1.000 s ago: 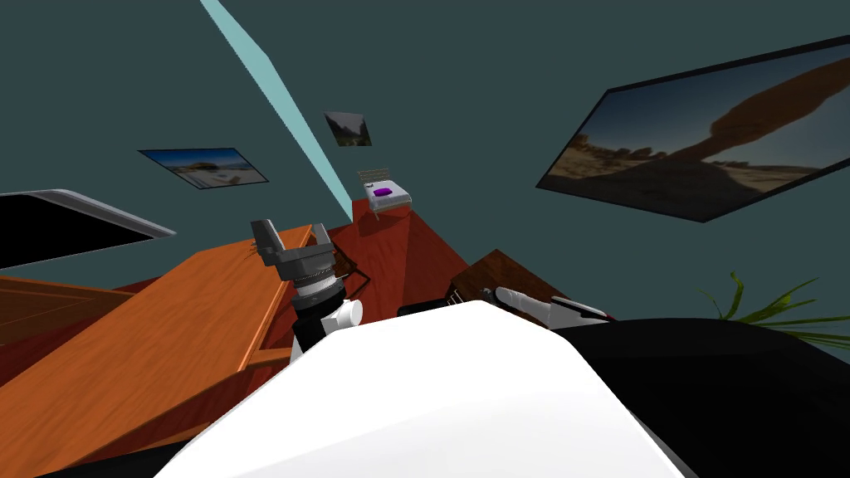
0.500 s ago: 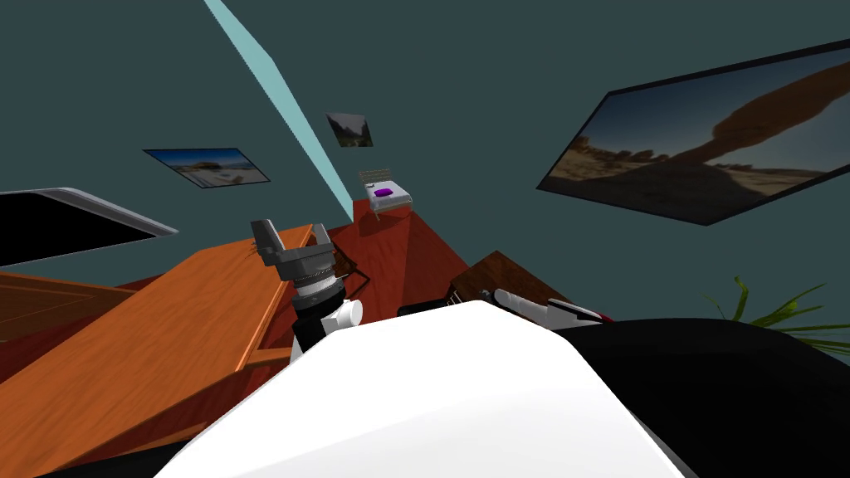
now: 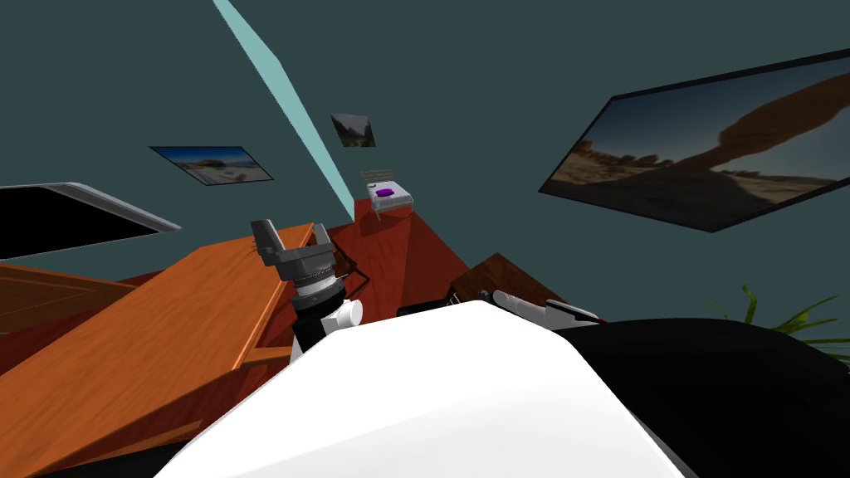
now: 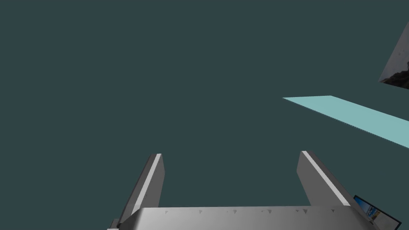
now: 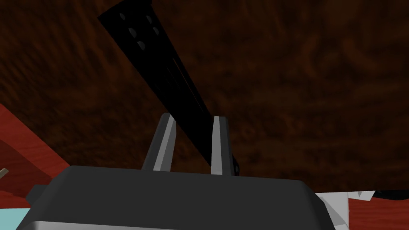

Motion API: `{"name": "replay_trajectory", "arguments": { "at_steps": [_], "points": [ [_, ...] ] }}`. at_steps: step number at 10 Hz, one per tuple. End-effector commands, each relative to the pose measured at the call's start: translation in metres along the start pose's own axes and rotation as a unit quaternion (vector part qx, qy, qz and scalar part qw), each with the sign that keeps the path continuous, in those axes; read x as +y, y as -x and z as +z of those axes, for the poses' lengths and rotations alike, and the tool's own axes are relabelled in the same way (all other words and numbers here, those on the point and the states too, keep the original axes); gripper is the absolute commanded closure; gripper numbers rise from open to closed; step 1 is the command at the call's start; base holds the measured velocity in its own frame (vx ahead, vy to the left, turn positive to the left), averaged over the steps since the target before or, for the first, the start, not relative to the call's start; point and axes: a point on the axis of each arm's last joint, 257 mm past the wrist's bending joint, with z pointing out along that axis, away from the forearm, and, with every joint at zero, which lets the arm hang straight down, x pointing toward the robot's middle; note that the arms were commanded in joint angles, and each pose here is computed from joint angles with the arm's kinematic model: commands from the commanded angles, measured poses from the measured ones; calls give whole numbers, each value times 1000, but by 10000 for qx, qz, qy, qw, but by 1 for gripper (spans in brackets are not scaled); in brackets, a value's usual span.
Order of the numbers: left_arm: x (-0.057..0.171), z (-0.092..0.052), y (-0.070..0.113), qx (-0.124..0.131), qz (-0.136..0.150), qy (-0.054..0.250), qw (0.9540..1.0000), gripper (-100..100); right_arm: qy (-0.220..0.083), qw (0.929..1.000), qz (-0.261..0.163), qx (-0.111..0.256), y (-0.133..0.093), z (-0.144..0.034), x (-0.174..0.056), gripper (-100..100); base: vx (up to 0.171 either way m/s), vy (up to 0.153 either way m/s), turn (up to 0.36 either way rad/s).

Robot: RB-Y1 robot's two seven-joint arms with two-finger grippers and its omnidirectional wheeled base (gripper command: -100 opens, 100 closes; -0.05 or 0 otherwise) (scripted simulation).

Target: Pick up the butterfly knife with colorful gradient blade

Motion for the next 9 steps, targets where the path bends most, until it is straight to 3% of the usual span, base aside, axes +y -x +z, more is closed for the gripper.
{"name": "replay_trajectory", "arguments": {
  "at_steps": [1, 3, 4, 5, 8, 9],
  "points": [
    [0, 0, 0, 0, 0, 0, 10000, 0, 0, 10000, 0, 0, 0, 0, 0, 100, 0, 0, 0],
    [0, 0, 0, 0, 0, 0, 10000, 0, 10, 10000, -20, 7, -1, 0, 1, 100, 0, 0, 0],
    [0, 0, 0, 0, 0, 0, 10000, 0, 11, 10000, -22, 8, -1, 0, 1, 0, 0, 0, 0],
    [0, 0, 0, 0, 0, 0, 10000, 0, 99, 9999, -7, -18, -5, -4, 0, 100, -17, 18, -95],
    [0, 0, 0, 0, 0, 0, 10000, 0, 102, 9999, -33, -10, -10, -9, -7, 100, -21, 38, -37],
    [0, 0, 0, 0, 0, 0, 10000, 0, 114, 9999, -34, -13, -10, -9, -7, 0, 0, 0, 0]
  ]
}}
